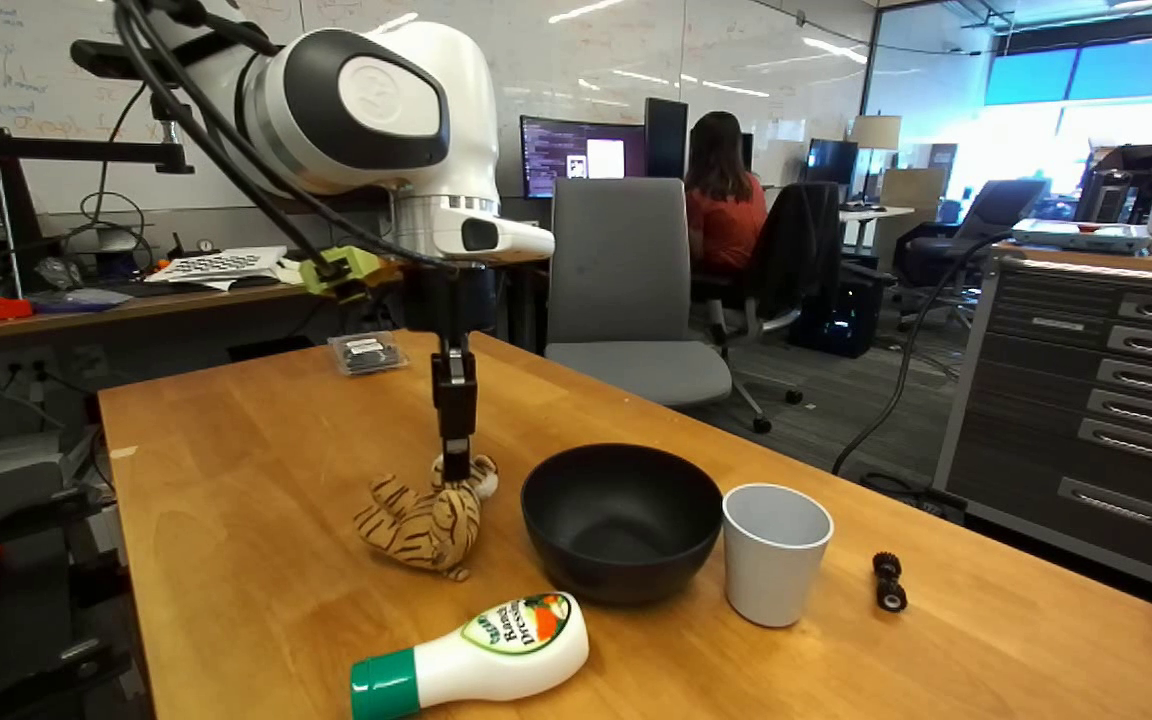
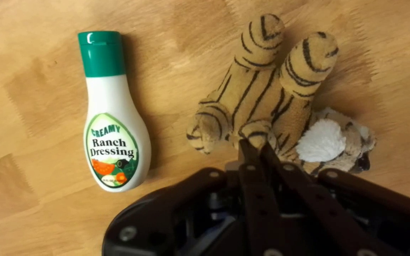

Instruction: Put the stuffed animal in the black bowl

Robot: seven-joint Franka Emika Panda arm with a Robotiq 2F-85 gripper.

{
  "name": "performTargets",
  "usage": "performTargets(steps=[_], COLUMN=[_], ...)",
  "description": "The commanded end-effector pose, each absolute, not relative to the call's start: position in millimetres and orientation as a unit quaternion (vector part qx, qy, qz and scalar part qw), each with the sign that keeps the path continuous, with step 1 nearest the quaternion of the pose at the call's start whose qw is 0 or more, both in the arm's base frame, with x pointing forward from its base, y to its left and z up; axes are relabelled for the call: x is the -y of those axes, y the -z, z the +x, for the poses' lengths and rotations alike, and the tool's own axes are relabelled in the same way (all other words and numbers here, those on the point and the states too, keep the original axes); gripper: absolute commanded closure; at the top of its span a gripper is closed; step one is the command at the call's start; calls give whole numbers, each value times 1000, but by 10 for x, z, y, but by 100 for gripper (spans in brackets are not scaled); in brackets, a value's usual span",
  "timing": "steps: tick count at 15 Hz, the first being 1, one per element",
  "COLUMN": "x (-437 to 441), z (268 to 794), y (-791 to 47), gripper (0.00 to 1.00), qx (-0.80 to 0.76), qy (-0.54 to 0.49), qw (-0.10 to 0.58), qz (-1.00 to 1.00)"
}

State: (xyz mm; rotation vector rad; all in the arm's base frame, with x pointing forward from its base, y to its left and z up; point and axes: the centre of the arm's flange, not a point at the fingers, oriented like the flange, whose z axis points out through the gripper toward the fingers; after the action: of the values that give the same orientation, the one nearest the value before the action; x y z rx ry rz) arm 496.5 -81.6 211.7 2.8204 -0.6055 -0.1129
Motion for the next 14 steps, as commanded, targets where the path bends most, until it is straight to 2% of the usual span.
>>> performTargets(steps=[1, 4, 5, 14], x=[840, 840, 528, -447], z=[5045, 5065, 4963, 4875], y=[-2135, -2117, -2493, -3645], gripper=[94, 94, 96, 97], qx=[194, 196, 189, 107], qy=[36, 19, 12, -99], qw=[140, 137, 142, 125], qz=[970, 971, 972, 981])
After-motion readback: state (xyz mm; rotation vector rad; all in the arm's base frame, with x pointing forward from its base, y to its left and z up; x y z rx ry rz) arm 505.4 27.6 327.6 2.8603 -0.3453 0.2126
